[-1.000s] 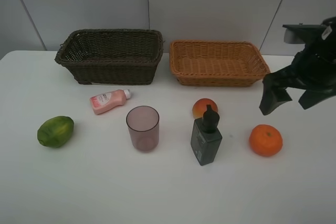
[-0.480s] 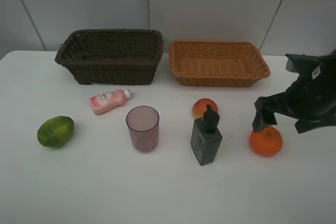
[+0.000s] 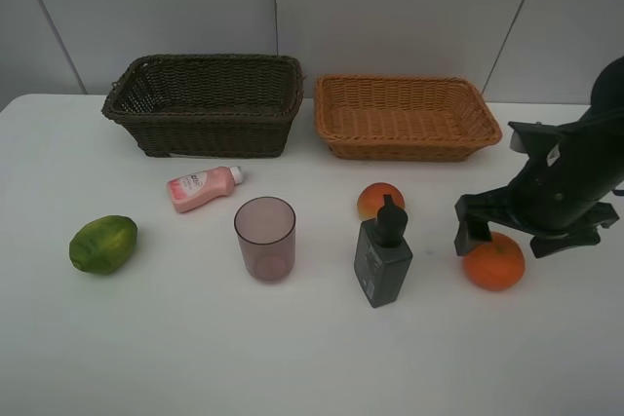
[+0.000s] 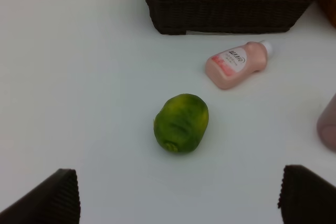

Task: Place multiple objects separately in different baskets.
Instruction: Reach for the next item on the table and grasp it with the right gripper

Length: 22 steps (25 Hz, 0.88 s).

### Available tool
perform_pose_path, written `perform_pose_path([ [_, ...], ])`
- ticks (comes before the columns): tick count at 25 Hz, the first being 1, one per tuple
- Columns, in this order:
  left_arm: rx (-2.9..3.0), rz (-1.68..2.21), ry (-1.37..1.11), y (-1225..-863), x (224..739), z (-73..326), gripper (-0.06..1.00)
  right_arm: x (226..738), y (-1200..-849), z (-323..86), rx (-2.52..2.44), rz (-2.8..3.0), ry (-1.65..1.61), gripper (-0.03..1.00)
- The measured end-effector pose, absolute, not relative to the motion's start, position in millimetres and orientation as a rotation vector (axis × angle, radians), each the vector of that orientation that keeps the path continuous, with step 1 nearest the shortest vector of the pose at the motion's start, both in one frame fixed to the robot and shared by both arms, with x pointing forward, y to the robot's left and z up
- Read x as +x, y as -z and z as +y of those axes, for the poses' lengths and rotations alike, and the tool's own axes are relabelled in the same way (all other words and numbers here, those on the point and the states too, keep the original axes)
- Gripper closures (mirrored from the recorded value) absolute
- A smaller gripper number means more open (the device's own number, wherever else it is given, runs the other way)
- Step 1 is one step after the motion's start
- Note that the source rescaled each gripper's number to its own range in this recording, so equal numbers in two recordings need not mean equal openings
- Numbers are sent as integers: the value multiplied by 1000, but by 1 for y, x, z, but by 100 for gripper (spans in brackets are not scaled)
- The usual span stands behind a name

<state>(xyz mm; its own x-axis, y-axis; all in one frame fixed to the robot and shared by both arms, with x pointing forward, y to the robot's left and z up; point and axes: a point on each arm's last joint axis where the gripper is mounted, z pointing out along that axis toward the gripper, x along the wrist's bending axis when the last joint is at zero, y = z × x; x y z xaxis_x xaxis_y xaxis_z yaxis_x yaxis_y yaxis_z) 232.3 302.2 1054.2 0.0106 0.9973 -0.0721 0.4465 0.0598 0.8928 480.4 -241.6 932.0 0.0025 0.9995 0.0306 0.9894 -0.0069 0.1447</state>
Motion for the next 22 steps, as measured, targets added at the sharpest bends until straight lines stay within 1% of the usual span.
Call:
perform_pose_path([
  [9, 1497, 1549, -883, -1054, 232, 302, -4, 489, -910, -240, 2167, 2165, -165, -3],
  [18, 1497, 1549, -883, -1054, 232, 302, -4, 491, -902, -240, 2153, 2178, -144, -3],
  [22, 1497, 1549, -883, -1054, 232, 302, -4, 491, -896, -240, 2162, 2187, -115, 3],
])
